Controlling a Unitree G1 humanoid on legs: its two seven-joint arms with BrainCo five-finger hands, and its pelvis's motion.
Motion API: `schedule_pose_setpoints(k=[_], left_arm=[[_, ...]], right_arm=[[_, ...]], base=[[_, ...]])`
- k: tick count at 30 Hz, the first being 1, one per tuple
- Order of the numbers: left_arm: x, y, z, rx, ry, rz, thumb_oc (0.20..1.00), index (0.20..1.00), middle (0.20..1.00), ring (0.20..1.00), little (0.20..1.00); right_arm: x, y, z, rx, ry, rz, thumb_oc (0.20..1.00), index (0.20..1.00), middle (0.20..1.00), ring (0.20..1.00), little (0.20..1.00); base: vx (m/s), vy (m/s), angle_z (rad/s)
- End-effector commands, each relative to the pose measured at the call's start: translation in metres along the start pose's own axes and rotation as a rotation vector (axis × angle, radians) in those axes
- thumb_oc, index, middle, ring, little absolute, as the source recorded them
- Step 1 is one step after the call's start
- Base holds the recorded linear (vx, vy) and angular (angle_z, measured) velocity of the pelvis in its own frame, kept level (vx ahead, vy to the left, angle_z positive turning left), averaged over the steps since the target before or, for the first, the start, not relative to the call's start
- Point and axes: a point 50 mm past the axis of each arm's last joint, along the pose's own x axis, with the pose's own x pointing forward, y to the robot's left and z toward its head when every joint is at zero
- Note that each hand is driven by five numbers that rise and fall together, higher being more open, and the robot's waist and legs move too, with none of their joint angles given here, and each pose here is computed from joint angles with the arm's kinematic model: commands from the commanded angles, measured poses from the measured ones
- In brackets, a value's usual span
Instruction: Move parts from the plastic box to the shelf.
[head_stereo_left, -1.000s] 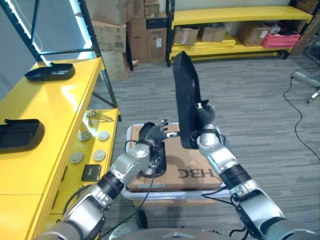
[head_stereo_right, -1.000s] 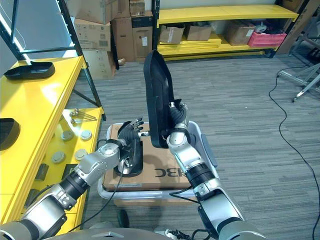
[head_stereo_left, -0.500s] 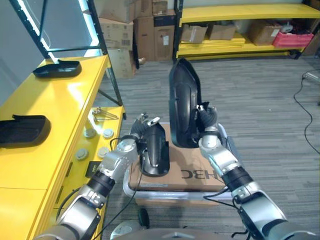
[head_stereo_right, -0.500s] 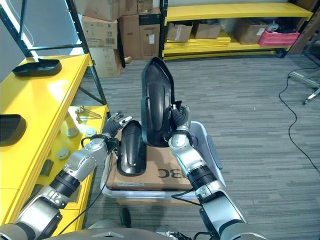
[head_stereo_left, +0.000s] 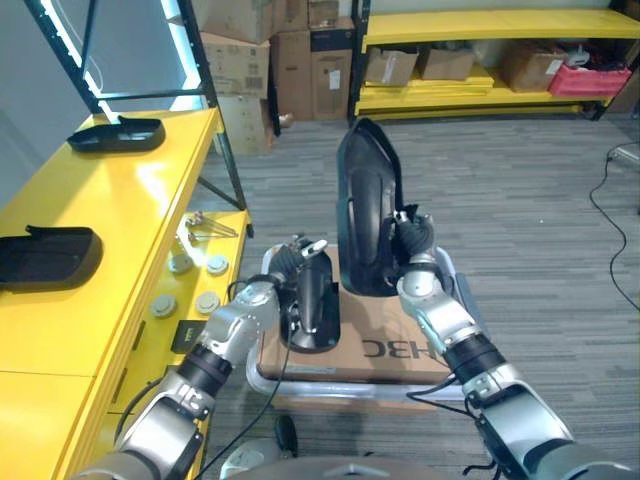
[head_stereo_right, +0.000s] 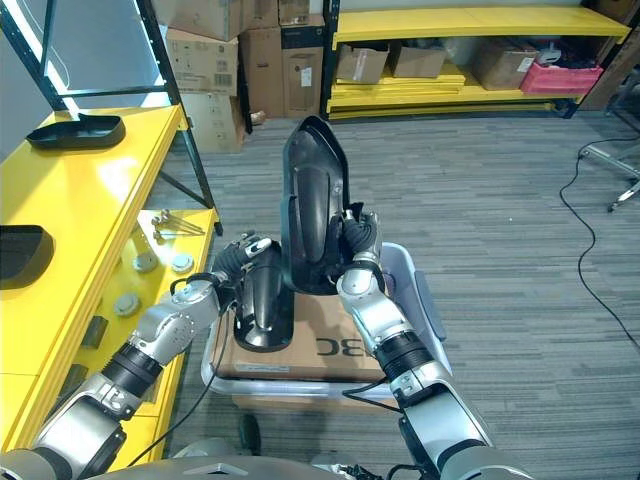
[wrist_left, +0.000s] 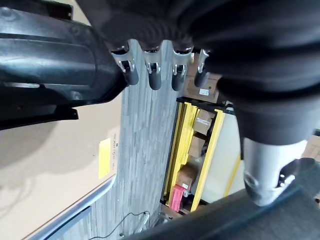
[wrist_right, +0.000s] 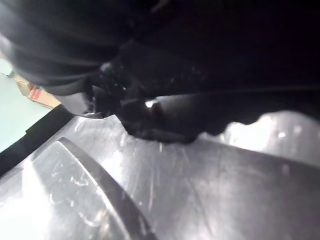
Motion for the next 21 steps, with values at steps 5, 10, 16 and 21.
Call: schedule_pose_setpoints(k=[5, 10, 16, 21], left_arm=[[-0.009, -0.033, 0.067, 0.025, -0.355, -0.130, 1.000, 1.000, 1.000, 1.000, 1.000], [-0.011, -0.032, 0.072, 0.073, -0.375, -0.148, 1.000, 1.000, 1.000, 1.000, 1.000], [-0.009, -0.036, 0.063, 0.186, -0.320, -0.177, 1.000, 1.000, 1.000, 1.000, 1.000], [-0.003, -0.043, 0.046, 0.280, -0.225, -0.196, 1.000, 1.000, 1.000, 1.000, 1.000]], right_arm=[[0.012, -0.008, 0.039, 0.113, -0.147, -0.072, 0.200, 0.200, 0.200, 0.200, 0.200], [0.012, -0.009, 0.037, 0.116, -0.141, -0.075, 0.200, 0.200, 0.200, 0.200, 0.200], [0.013, -0.008, 0.038, 0.121, -0.138, -0.070, 0.200, 0.200, 0.200, 0.200, 0.200], [0.013, -0.001, 0.043, 0.128, -0.160, -0.039, 0.200, 0.200, 0.200, 0.200, 0.200]], base=[[0.00, -0.007, 0.03], [0.00, 0.000, 0.00], [0.00, 0.000, 0.00], [0.00, 0.000, 0.00]])
